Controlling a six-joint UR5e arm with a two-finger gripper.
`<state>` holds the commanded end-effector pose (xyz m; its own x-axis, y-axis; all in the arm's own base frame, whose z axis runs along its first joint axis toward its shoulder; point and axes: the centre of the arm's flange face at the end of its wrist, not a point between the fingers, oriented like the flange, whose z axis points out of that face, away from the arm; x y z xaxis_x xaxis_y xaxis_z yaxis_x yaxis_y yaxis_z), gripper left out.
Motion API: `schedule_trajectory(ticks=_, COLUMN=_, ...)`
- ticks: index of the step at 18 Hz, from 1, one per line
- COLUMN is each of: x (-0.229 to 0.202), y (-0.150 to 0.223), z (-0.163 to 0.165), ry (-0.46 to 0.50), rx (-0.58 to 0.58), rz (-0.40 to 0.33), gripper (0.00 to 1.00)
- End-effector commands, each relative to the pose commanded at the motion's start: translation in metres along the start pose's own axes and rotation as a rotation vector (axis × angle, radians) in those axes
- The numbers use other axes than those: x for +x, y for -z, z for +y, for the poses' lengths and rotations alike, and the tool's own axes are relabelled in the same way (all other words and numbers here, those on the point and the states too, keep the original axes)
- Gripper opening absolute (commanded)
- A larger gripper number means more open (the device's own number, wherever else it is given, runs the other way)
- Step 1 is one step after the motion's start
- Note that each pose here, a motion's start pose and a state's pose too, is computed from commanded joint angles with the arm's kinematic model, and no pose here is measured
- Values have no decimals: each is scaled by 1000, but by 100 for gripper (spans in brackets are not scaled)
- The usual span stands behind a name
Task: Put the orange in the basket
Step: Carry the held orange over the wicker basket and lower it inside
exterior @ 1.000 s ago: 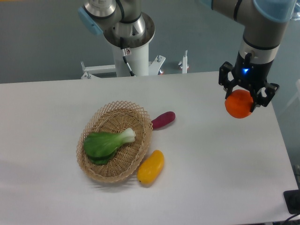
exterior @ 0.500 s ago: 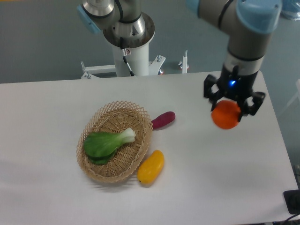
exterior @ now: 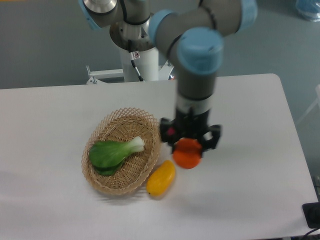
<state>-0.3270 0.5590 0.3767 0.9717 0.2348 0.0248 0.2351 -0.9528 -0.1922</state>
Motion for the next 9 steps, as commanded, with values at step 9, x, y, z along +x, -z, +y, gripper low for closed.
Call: schedule_trajectory(ticks=9, x=73, y=-98, z=-12, ry=-122, rx=-118, rz=68, gripper=62)
